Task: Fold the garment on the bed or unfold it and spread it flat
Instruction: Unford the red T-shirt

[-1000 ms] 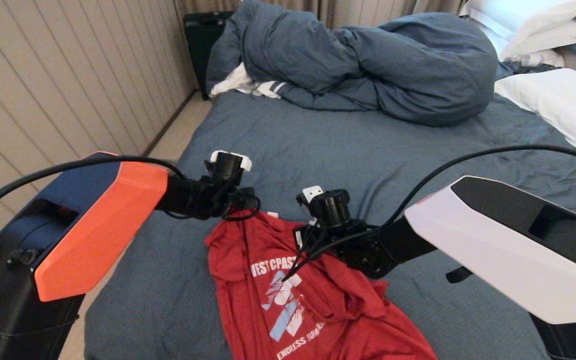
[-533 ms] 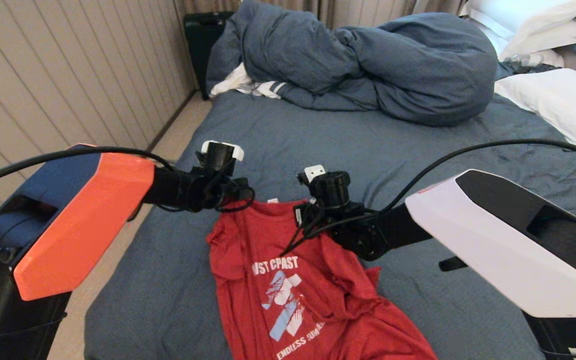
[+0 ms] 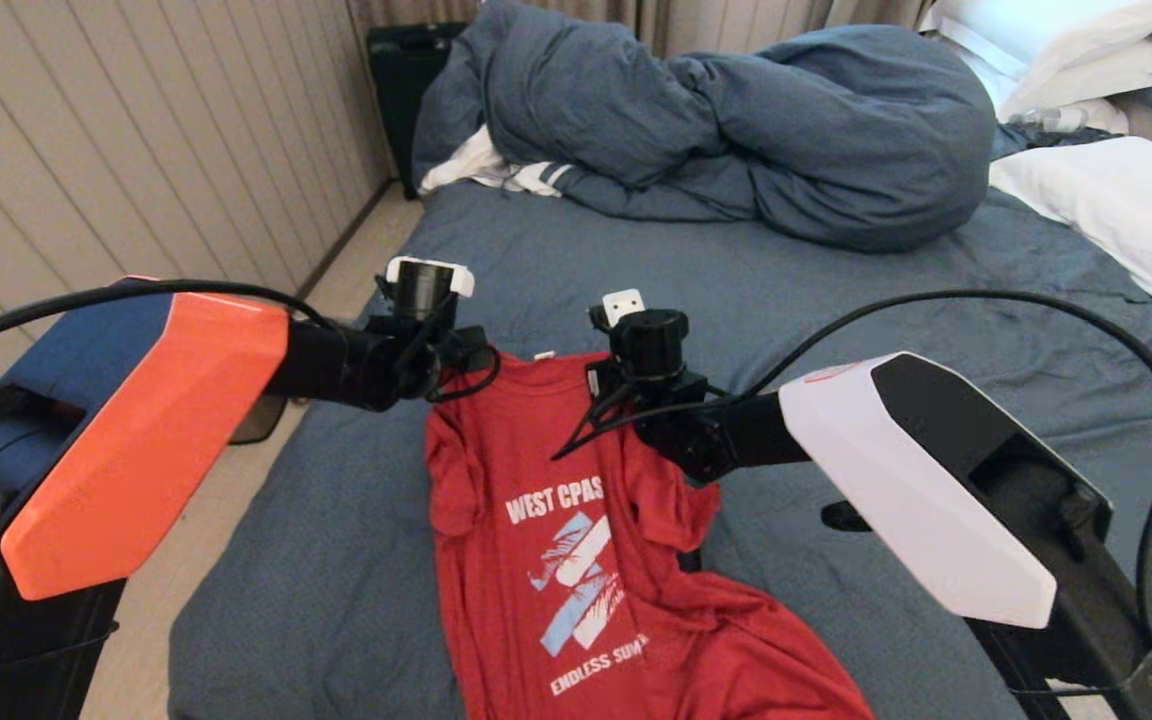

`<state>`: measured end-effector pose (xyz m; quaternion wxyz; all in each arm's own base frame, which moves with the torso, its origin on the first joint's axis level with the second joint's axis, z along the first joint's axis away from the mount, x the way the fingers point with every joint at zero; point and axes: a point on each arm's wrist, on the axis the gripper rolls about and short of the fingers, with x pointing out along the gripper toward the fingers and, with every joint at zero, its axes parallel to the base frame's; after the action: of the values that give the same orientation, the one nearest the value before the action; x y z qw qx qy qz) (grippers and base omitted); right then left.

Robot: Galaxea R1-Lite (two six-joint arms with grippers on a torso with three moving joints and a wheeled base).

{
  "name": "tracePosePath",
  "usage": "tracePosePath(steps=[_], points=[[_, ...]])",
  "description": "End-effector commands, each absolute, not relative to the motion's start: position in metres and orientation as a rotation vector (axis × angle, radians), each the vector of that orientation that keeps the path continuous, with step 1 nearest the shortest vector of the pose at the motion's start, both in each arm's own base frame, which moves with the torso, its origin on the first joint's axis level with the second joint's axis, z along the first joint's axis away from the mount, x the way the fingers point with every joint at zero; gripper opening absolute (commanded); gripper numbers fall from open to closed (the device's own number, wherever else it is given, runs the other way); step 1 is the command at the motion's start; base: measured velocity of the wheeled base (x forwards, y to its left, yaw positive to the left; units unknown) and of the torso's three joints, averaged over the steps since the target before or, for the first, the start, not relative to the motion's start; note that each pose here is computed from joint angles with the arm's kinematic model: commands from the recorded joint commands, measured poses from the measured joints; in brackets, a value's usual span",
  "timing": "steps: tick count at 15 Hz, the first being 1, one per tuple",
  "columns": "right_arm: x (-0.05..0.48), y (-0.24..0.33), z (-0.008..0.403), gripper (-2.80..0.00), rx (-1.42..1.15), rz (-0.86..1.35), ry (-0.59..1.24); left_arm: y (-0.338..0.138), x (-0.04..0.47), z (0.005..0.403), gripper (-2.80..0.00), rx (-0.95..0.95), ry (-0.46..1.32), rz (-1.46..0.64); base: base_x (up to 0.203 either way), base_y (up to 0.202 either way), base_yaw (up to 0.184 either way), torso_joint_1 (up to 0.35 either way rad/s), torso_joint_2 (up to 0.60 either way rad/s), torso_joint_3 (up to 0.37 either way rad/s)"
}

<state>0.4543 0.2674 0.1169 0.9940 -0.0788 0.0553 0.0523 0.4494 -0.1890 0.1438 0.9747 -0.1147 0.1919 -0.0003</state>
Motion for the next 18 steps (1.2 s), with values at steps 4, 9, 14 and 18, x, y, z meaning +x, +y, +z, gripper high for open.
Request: tracePosePath(steps=[4, 9, 14, 18], points=[[0.466, 0.274, 0.102, -2.80, -0.212, 0.101, 0.091, -0.178, 0.465, 0.142, -2.80, -0.238, 0.360, 0.030, 0.000, 0.000, 0.000, 0.000, 0.00, 0.000], [0.466, 0.274, 0.105, -0.13, -0.215, 0.108, 0.082, -0.178, 0.469, 0.137, -2.80, -0.228, 0.361, 0.035, 0.000, 0.000, 0.000, 0.000, 0.00, 0.000], [0.466, 0.273, 0.106, 0.00, -0.223, 0.111, 0.075, -0.179, 0.469, 0.133, 0.00, -0.214, 0.367, 0.057, 0.000, 0.000, 0.000, 0.000, 0.00, 0.000], [0.464, 0.273, 0.120, 0.00, -0.193, 0.108, 0.030, -0.178, 0.468, 0.135, 0.00, -0.214, 0.365, 0.058, 0.000, 0.000, 0.000, 0.000, 0.00, 0.000]])
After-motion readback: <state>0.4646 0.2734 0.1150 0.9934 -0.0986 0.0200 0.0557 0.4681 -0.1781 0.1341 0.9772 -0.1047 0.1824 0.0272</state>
